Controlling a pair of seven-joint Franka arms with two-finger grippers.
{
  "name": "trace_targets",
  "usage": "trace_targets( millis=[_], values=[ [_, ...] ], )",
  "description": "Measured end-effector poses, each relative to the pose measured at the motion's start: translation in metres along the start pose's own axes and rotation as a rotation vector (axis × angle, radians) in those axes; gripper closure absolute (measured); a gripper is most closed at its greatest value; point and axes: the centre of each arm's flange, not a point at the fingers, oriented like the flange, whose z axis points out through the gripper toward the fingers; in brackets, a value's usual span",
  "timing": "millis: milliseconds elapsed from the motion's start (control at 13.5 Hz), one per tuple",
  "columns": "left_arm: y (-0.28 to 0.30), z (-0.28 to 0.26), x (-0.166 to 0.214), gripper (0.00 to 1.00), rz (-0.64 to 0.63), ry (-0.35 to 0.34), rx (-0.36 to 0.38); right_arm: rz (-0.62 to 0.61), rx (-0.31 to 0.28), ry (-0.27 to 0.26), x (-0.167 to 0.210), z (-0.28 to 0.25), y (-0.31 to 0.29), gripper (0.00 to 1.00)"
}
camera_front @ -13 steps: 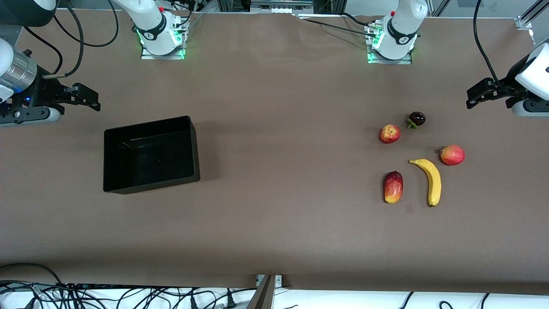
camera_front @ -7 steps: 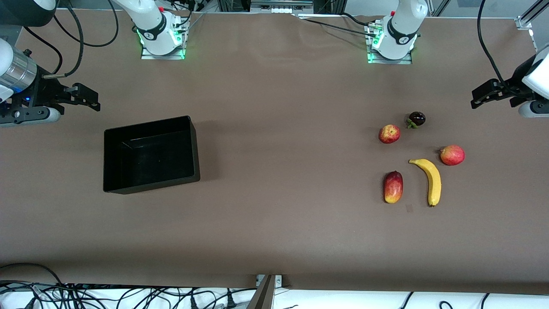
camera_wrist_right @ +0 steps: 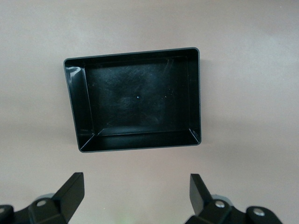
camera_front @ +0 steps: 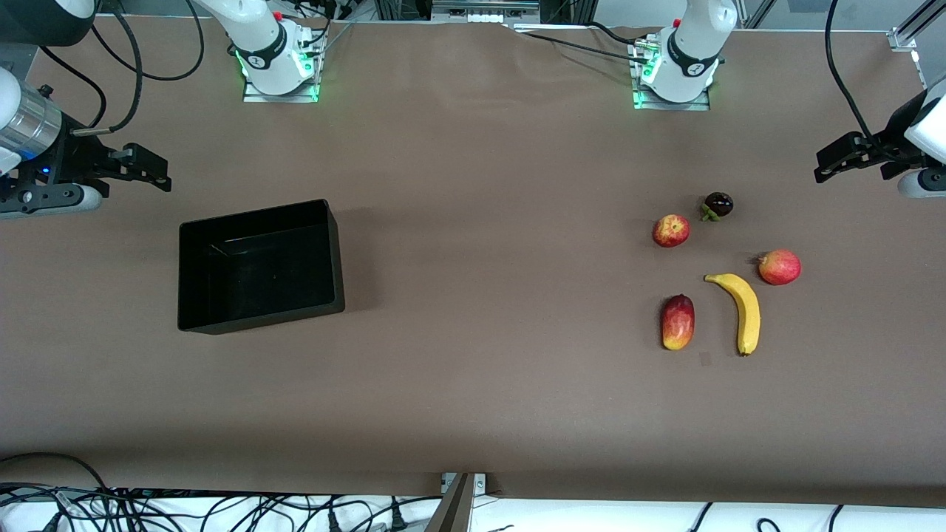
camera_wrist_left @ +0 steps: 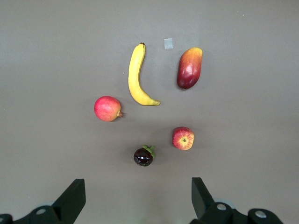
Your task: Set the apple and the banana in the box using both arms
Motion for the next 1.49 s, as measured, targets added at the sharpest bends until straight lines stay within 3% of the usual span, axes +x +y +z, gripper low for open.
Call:
trace_targets(
  millis=[297, 668, 891, 1114, 1337, 1485],
  values=[
    [0.012, 0.002, 0.000, 0.00, 0.002, -0.004, 0.002, -0.030, -0.007, -0.047, 0.026, 0.064, 0.038, 0.00],
    [0.016, 0.004, 0.000, 0.00, 0.005, -0.009, 0.003, 0.019, -0.036, -0.037, 0.035, 0.221, 0.094, 0.00],
    [0.016, 0.005, 0.001, 0.00, 0.004, -0.011, 0.004, 0.030, -0.046, -0.046, 0.041, 0.277, 0.109, 0.00],
    [0.016, 0.005, 0.001, 0.00, 0.005, -0.011, 0.004, 0.030, -0.019, -0.047, 0.040, 0.316, 0.123, 0.00],
    [0.016, 0.006, 0.001, 0.00, 0.005, -0.011, 0.004, 0.034, -0.014, -0.056, 0.034, 0.334, 0.126, 0.15],
    [0.016, 0.006, 0.001, 0.00, 0.004, -0.011, 0.004, 0.034, -0.012, -0.056, 0.034, 0.334, 0.125, 0.39]
  ],
)
